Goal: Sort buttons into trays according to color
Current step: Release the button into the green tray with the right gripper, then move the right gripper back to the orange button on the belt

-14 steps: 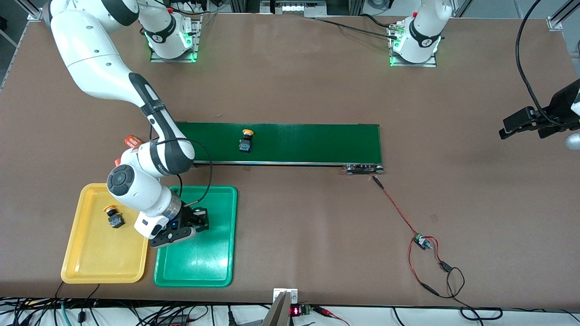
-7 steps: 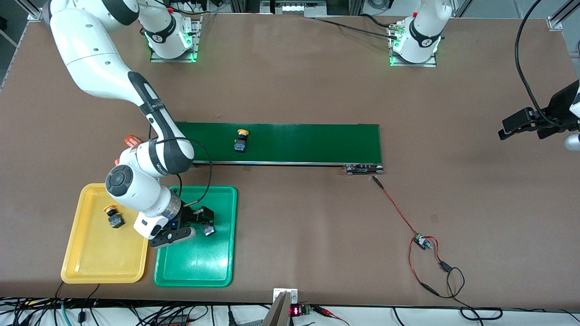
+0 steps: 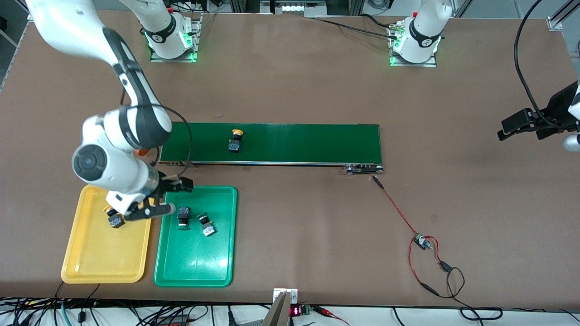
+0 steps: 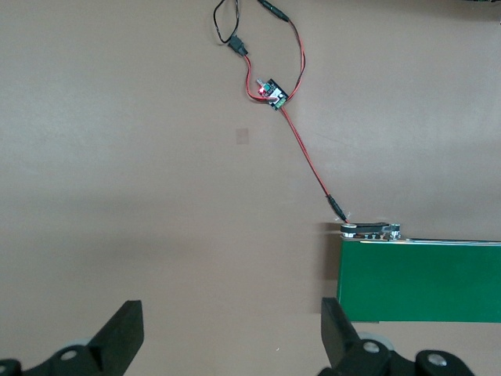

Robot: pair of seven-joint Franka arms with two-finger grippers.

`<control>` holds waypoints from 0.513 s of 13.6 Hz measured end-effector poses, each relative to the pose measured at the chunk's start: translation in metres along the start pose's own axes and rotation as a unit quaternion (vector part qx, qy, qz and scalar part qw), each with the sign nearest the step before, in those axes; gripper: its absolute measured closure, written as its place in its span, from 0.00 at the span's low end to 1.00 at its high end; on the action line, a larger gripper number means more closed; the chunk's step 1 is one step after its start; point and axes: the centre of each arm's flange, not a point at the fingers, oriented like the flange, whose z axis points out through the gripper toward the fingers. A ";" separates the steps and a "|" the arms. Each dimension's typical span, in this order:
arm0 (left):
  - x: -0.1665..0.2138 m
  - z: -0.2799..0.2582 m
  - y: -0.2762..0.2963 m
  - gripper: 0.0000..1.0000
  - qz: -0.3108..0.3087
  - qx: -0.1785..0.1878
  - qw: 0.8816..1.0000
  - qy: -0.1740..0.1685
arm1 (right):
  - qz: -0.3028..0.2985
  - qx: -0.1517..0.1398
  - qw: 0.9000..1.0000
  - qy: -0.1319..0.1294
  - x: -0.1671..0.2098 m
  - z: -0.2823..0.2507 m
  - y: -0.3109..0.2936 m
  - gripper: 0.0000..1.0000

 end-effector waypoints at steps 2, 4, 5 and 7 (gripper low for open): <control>0.000 0.000 0.000 0.00 0.000 0.000 1.000 0.000 | 0.023 -0.013 0.999 -0.020 -0.027 -0.029 0.000 0.00; 0.000 0.000 0.000 0.00 0.000 0.000 1.000 0.000 | 0.042 -0.023 0.998 -0.028 -0.053 -0.054 0.000 0.00; 0.000 0.000 0.000 0.00 0.000 0.000 1.000 0.000 | 0.055 -0.028 0.998 -0.029 -0.064 -0.061 0.001 0.00; 0.000 0.000 0.000 0.00 0.000 0.000 1.000 0.000 | 0.082 -0.035 0.996 -0.029 -0.084 -0.068 0.000 0.00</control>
